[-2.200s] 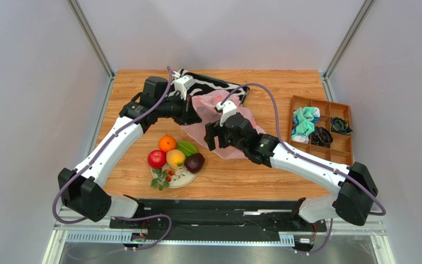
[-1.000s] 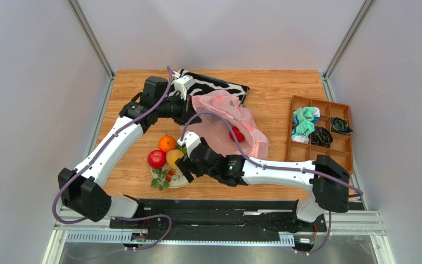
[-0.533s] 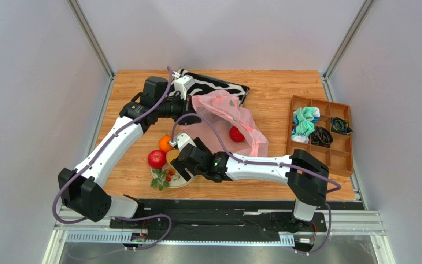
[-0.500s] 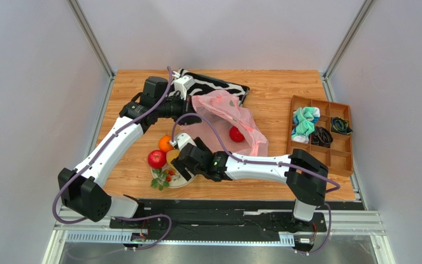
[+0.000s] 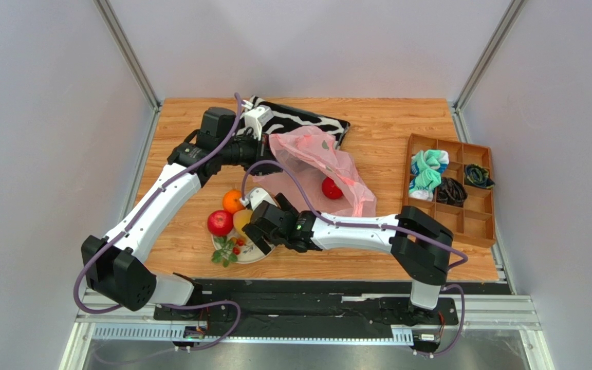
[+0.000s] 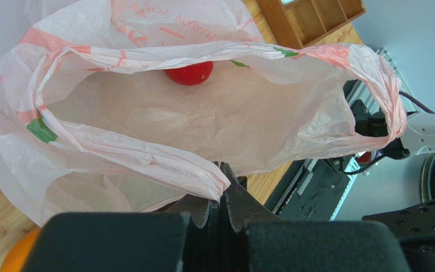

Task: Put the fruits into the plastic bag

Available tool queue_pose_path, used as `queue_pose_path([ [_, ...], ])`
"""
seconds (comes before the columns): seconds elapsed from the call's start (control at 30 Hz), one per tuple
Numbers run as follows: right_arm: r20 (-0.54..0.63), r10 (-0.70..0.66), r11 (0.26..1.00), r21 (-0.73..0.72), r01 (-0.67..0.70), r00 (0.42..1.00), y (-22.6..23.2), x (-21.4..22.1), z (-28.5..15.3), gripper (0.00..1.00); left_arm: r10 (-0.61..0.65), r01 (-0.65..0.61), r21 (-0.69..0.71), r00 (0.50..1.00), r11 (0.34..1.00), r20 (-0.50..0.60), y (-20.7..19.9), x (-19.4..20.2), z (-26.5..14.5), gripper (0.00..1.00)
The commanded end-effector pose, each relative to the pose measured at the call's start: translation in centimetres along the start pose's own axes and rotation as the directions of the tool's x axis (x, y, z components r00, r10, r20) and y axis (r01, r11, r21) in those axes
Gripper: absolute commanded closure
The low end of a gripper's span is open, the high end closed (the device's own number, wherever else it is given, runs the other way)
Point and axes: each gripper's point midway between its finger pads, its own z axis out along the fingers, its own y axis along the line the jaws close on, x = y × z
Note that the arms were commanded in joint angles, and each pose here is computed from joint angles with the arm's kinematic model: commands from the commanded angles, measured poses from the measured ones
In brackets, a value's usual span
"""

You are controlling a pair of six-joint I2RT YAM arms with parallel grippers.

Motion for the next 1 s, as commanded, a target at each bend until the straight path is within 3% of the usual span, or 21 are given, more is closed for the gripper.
queue_pose_path([
  [0.0, 0.040, 0.028, 0.999, -0.024, -0.027, 0.999, 0.3, -2.0, 0.3, 0.00, 0.013, -0.013, 0.018, 1.000, 1.000, 0.021, -0.8, -0.5, -0.4, 1.00],
  [0.57, 0.003, 0.012, 1.000, 0.017, -0.012, 1.000, -0.2, -0.8, 1.7, 0.00, 0.018, -0.019, 0.014, 0.999, 1.000, 0.029, -1.0, -0.7, -0.7, 1.00],
  [0.73, -0.004, 0.007, 1.000, 0.016, -0.007, 1.000, -0.1, -0.5, 1.8, 0.09, 0.020, -0.020, 0.014, 0.999, 1.000, 0.029, -1.0, -0.7, -0.7, 1.00],
  [0.97, -0.008, 0.014, 1.000, 0.014, -0.014, 1.000, -0.4, -0.2, 1.3, 0.35, 0.017, -0.018, 0.014, 0.999, 1.000, 0.028, -0.9, -0.7, -0.6, 1.00],
])
